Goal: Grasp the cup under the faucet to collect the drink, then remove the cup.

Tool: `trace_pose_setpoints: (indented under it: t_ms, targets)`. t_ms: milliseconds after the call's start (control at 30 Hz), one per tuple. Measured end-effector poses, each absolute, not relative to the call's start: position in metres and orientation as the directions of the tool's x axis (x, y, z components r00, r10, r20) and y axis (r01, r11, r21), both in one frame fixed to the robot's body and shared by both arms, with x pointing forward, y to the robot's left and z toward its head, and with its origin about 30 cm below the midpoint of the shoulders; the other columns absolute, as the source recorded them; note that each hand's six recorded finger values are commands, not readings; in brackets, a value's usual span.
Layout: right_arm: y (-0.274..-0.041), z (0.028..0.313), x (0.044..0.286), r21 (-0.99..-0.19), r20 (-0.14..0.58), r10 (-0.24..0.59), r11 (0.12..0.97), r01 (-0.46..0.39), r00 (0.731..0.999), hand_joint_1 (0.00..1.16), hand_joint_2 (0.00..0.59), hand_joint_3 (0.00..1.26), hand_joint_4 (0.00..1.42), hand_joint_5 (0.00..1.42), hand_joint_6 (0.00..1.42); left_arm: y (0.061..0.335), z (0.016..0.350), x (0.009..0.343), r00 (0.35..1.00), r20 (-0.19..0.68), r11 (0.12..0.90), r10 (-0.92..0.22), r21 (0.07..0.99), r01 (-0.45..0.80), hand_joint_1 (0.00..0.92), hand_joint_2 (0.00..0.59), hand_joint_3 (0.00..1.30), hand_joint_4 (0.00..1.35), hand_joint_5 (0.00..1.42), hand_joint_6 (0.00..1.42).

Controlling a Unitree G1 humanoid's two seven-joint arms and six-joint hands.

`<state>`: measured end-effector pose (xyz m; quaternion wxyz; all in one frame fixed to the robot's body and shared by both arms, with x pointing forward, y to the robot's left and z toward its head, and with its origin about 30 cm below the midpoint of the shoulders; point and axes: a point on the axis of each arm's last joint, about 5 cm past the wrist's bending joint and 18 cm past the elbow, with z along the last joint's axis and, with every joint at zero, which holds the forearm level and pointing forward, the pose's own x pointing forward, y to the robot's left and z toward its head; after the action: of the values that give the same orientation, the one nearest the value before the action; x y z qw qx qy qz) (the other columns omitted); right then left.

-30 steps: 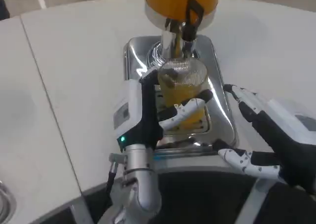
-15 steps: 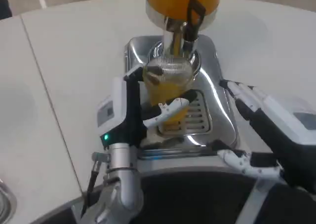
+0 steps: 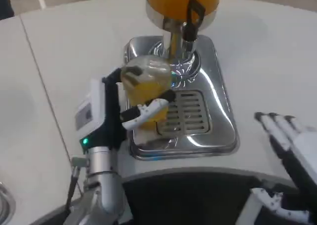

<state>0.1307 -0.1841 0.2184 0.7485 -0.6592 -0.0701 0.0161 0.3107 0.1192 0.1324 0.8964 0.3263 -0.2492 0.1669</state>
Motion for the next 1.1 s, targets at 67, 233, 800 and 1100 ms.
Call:
trace_pose_setpoints:
  t_ms: [67, 233, 800, 1100]
  targets:
    - [-0.184, 0.218, 0.131, -0.99, 0.074, 0.121, 0.124, 0.059, 0.99, 0.47, 0.442, 0.0, 0.0, 0.0, 0.05, 0.121, 0.132, 0.309, 0.822, 0.551, 0.738, 0.145, 0.493, -0.461, 0.58, 0.055, 1.1, 1.08, 1.42, 1.42]
    - [-0.184, 0.22, 0.137, -0.989, 0.089, 0.127, 0.127, 0.072, 0.988, 0.47, 0.446, 0.0, 0.0, 0.0, 0.05, 0.128, 0.131, 0.306, 0.822, 0.548, 0.745, 0.154, 0.482, -0.462, 0.58, 0.055, 1.11, 1.08, 1.42, 1.42]
    - [-0.186, 0.221, 0.148, -0.99, 0.108, 0.155, 0.11, 0.091, 0.982, 0.47, 0.443, 0.0, 0.0, 0.0, 0.06, 0.148, 0.131, 0.289, 0.794, 0.581, 0.758, 0.177, 0.434, -0.486, 0.583, 0.06, 1.11, 1.09, 1.42, 1.42]
    - [-0.189, 0.225, 0.158, -0.989, 0.13, 0.172, 0.091, 0.116, 0.976, 0.4, 0.448, 0.0, 0.0, 0.0, 0.03, 0.16, 0.129, 0.282, 0.786, 0.595, 0.749, 0.167, 0.442, -0.493, 0.58, 0.067, 1.11, 1.09, 1.42, 1.42]
